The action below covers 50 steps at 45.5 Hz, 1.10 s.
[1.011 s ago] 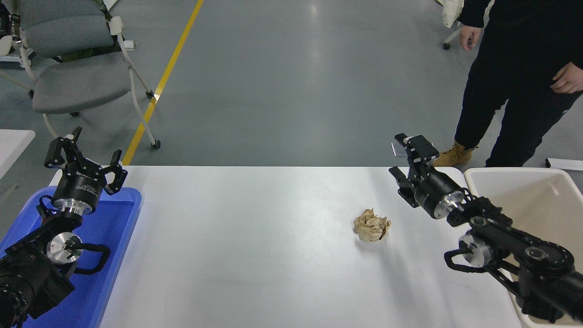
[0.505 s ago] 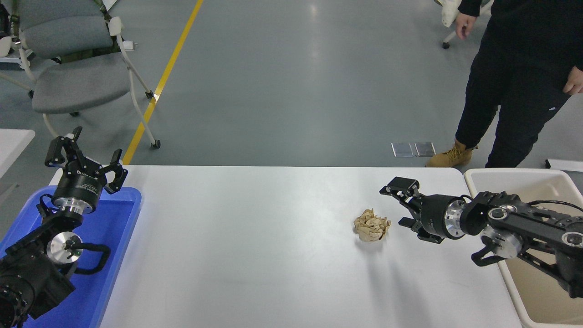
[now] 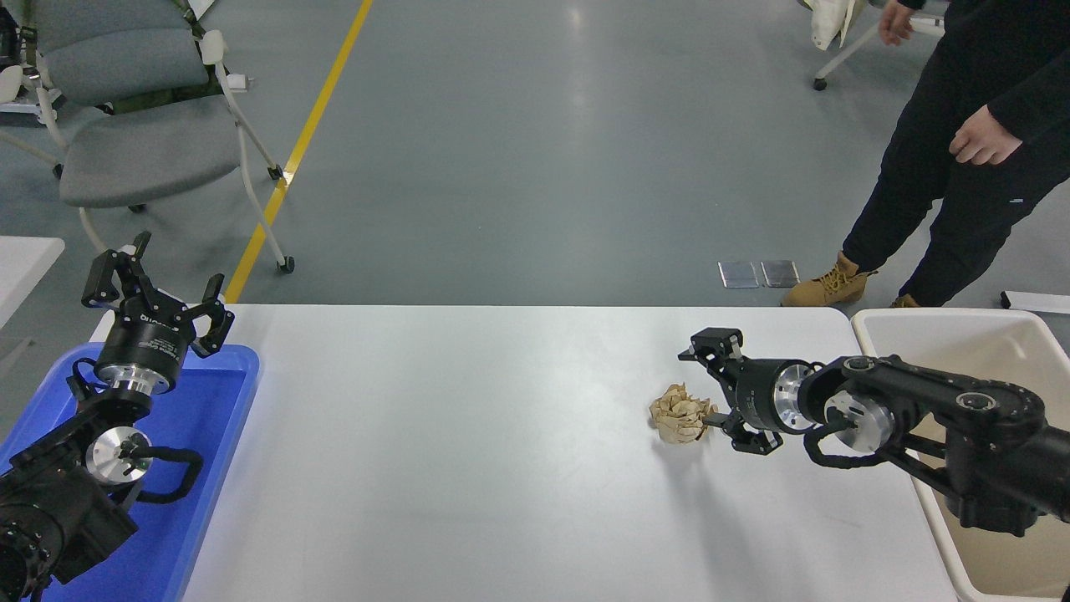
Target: Clean the table surface
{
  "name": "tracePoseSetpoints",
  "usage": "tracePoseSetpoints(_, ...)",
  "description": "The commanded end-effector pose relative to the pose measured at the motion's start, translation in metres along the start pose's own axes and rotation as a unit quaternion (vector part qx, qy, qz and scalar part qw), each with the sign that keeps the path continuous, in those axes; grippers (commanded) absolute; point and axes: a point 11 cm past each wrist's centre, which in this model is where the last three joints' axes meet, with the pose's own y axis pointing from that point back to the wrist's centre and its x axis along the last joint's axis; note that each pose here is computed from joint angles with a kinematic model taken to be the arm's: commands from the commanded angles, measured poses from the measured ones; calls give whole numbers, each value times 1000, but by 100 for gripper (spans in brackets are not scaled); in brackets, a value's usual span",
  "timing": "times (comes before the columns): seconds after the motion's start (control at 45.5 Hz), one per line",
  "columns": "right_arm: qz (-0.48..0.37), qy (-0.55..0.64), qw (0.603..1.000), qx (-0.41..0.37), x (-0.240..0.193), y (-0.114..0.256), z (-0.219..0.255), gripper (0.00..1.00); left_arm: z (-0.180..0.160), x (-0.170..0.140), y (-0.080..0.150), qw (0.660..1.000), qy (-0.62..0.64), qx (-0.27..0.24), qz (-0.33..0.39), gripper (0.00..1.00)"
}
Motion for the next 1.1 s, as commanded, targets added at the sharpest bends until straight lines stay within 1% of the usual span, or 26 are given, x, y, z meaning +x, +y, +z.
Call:
tracePoseSetpoints(0.0,-1,-24,999,-41,-4,-8,18,91,0,0,0,1000,-1,0,1,100)
tracePoseSetpoints(0.154,6,-50,998,-33,-1,-11,7,91,0,1,1,1000,-1,1,1,100)
tracePoseSetpoints(0.527,21,-70,997,-32,-2,-28,0,90,0,0,0,1000,0,0,0,100)
tracePoseSetpoints(0.725,20,-82,996,-26,-2,-28,-5,87,0,0,0,1000,-1,0,1,100)
tracePoseSetpoints(1.011,6,-76,997,-25,-20,-35,-8,86,0,1,1,1000,-1,1,1,100)
tracePoseSetpoints(1.077,4,-75,997,-26,-23,-36,-8,83,0,0,0,1000,0,0,0,100)
